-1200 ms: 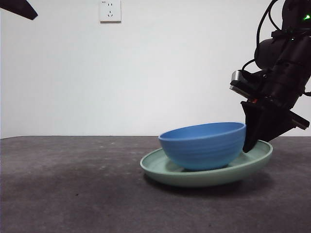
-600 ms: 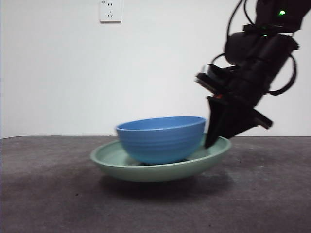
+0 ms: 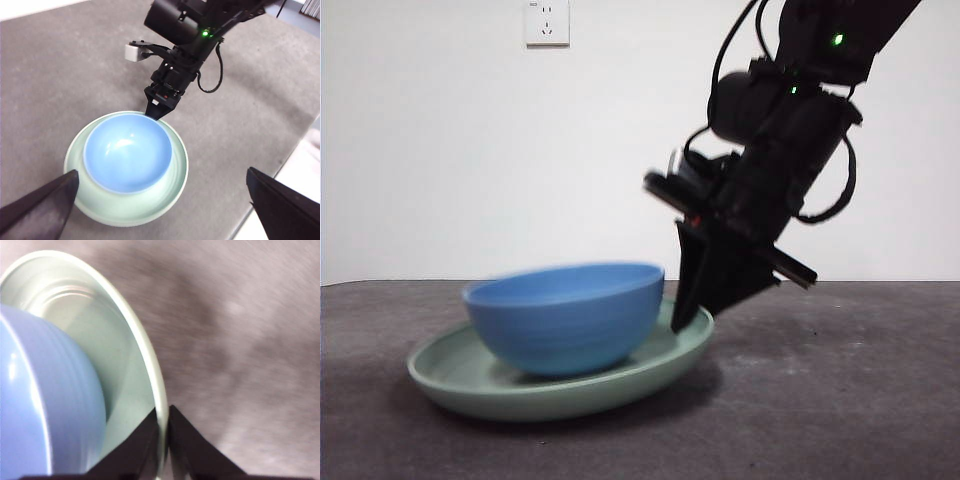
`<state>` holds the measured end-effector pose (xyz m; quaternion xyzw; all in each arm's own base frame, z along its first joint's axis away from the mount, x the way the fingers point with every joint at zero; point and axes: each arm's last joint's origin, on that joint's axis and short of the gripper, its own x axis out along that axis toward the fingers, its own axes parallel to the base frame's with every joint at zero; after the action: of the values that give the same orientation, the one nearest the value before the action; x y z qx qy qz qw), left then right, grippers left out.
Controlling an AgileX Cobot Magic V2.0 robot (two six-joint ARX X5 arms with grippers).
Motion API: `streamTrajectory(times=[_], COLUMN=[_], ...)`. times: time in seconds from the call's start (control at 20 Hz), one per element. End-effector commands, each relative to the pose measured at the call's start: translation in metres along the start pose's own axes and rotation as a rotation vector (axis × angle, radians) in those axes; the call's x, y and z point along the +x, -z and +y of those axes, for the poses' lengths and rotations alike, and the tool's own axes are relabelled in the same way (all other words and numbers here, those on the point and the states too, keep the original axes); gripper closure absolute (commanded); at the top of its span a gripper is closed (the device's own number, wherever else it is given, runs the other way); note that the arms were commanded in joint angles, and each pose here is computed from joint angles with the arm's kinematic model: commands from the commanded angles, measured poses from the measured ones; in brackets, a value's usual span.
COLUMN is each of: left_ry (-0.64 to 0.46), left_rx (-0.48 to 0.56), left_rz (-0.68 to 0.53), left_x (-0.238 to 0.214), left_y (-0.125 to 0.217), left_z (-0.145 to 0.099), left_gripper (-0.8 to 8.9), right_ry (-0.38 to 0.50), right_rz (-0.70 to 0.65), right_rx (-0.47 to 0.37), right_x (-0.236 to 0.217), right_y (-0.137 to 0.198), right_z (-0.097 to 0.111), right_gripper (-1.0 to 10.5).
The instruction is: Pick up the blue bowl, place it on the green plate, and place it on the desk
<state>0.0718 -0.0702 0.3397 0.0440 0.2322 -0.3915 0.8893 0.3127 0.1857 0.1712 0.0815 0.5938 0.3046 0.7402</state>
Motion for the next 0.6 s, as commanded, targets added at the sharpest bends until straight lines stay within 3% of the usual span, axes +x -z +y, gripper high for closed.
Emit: streamTrajectory(times=[0.05, 0.25, 0.4, 0.6], left_ry=[0.006, 0.003, 0.001, -0.002], left_rx=[0.003, -0.002, -0.009, -0.013], left_rz=[-0.003, 0.042, 0.077, 0.113], left_x=[-0.005, -0.007, -0.009, -0.01], left_y=[-0.003, 0.003, 0.007, 0.011], left_z=[-0.002, -0.001, -0.001, -0.001], left_gripper=[0.95, 0.95, 0.95, 0.95], right_ry=[0.012, 0.03, 0.097, 0.134], right_rz=[0.007, 0.011, 0.002, -0.005], right_rx=[0.008, 0.01, -0.007, -0.049], right_x=[0.008, 0.009, 0.009, 0.009], right_y=[-0.003, -0.003, -0.002, -0.002], right_z=[0.0, -0.001, -0.002, -0.002], right_gripper=[9.4, 9.1, 6.6, 6.3])
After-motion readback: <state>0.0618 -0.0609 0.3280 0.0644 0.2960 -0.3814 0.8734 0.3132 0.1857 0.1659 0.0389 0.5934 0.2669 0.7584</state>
